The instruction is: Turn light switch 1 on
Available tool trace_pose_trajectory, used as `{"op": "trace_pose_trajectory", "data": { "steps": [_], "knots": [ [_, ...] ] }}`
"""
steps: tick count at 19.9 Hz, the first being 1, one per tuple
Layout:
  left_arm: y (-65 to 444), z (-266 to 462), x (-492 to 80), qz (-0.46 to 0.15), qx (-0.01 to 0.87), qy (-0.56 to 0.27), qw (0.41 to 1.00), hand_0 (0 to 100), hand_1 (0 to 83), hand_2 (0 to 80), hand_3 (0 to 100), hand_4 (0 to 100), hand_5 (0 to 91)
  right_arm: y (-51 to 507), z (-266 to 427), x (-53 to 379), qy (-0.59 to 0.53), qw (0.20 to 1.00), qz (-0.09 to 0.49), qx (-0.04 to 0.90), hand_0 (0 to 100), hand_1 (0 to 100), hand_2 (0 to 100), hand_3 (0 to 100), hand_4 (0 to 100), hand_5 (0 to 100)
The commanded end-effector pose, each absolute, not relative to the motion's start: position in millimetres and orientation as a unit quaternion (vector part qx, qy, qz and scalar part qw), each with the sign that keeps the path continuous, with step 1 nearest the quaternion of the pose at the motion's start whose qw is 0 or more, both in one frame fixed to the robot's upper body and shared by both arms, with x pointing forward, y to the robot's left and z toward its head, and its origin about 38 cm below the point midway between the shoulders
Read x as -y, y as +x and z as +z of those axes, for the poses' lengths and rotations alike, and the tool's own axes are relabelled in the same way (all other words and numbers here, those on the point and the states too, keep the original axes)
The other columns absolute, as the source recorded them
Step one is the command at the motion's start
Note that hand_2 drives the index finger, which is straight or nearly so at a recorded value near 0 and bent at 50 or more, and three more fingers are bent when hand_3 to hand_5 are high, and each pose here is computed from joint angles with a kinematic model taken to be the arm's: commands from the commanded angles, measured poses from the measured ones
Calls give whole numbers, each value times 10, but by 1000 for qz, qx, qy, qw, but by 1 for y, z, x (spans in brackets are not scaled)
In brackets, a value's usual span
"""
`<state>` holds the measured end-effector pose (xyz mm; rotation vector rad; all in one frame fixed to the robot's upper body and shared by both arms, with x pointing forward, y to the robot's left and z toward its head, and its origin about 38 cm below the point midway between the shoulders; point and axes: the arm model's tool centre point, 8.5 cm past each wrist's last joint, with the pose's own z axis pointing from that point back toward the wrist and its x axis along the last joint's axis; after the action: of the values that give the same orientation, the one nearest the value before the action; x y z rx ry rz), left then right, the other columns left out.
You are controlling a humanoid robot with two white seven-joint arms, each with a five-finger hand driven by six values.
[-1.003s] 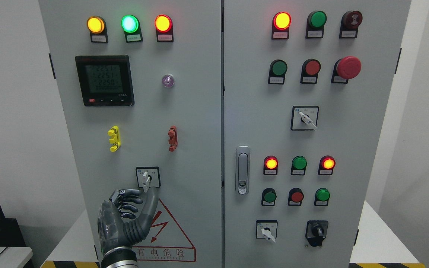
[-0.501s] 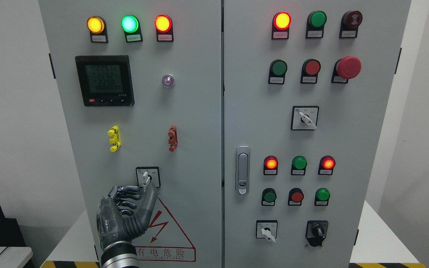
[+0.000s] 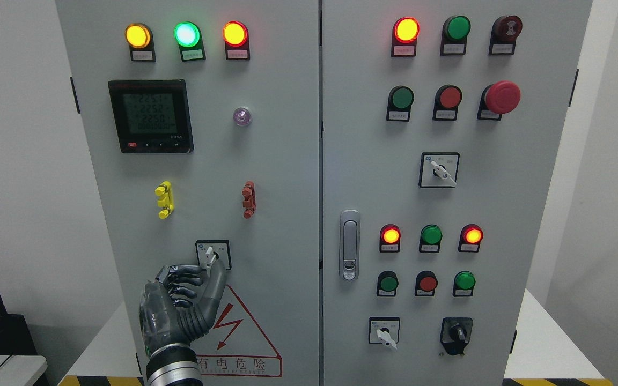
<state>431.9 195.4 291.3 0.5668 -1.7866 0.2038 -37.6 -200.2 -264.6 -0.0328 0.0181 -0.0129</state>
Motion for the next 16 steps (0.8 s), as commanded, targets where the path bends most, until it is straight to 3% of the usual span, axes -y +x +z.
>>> {"op": "trace_pose_trajectory", "data": {
  "steps": [1,16],
  "knots": [
    [433,290,-195,88,763,237,595,127,558,520,679,745,629,-38,-265,200,-16,1000,-10,-9,120,389,0,0,0,0],
    [437,299,-194,90,764,233,595,154,547,524,684,749,631,-38,-265,199,-15,1000,-10,-9,120,389,0,0,0,0]
  ]
}}
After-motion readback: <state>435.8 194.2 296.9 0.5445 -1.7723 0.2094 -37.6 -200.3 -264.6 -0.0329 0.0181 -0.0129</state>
